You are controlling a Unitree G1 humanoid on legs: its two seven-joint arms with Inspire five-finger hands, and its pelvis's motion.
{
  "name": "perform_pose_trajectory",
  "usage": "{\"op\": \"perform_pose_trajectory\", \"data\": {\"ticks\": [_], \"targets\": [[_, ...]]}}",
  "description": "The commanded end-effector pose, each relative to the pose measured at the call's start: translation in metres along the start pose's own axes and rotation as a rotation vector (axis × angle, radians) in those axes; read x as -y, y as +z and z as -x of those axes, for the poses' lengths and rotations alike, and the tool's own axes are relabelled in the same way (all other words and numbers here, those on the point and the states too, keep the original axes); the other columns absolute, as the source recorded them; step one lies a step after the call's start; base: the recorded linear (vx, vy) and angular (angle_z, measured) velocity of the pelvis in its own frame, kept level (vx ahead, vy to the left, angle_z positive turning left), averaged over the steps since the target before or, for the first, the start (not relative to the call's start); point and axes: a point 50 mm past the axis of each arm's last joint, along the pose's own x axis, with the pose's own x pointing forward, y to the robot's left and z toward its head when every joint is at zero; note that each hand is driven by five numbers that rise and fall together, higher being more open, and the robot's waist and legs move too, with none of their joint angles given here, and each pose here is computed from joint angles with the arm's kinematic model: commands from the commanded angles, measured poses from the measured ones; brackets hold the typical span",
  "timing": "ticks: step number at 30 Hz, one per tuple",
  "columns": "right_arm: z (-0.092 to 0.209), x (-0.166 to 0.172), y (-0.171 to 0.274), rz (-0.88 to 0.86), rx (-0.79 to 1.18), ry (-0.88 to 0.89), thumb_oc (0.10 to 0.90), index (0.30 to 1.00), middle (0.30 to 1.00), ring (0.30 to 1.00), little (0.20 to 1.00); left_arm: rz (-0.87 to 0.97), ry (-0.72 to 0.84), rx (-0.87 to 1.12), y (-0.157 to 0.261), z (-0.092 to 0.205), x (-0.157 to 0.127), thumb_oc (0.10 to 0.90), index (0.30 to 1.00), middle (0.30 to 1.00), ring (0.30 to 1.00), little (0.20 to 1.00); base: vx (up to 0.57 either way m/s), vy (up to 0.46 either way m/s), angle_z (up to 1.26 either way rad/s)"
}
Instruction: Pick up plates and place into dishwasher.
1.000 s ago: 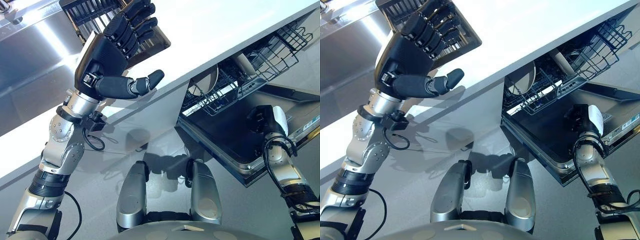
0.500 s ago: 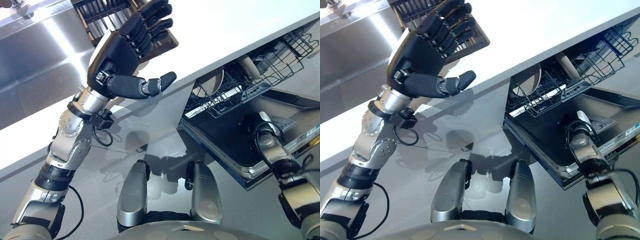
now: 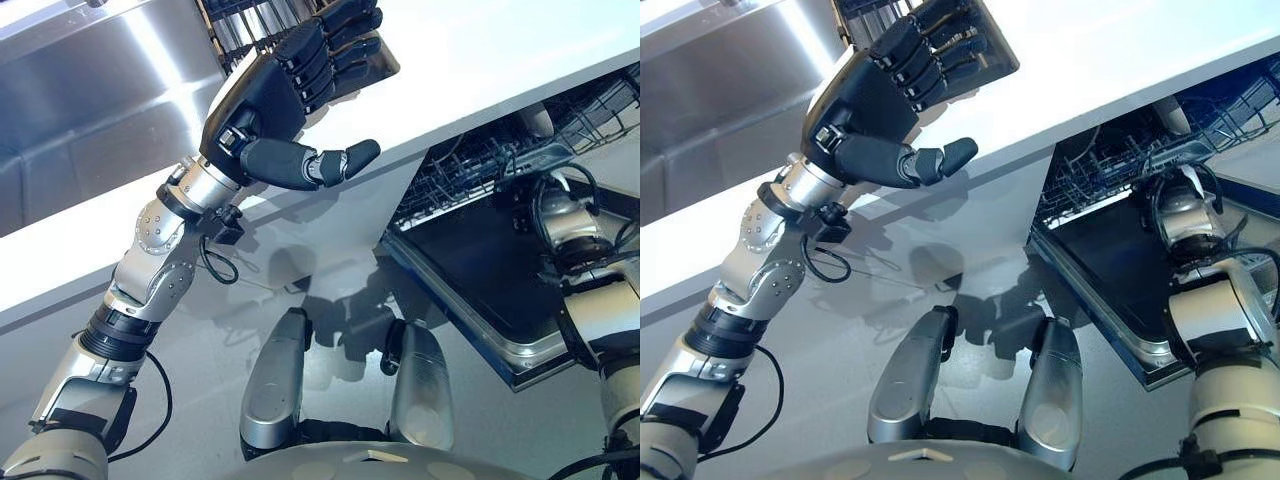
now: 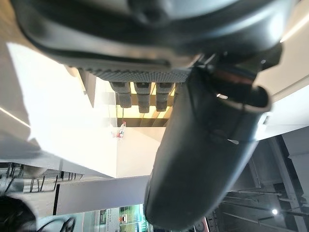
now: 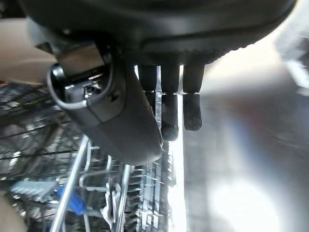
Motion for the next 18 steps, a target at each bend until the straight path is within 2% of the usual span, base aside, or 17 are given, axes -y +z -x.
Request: {"op": "perform_pose_trajectory", "data": {"ticks": [1,7,18], "targets": [[0.023,0.067,0.094,-0.096,0.325,-0.237,0.1,0.3,0.3,0.3,0.2,0.004,0.025,0.144,0.021,0.002,-0.006,0.8,0.9,0.9,0.9,0.9,0.0,0.0,0.0],[0.029,0.074,0.107,-0.061,0.38,-0.259,0.1,0.3,0.3,0.3,0.2,0.015,0.026,0.141,0.02,0.001,-0.008,0.8,0.9,0.9,0.9,0.9,0.04,0.014,0.01],[0.016,0.06,0.075,0.001,0.267,-0.188,0.1,0.3,0.3,0.3,0.2,0.022,-0.014,0.166,0.021,-0.006,-0.006,0.8,0.9,0.9,0.9,0.9,-0.02,0.019,0.01]]}}
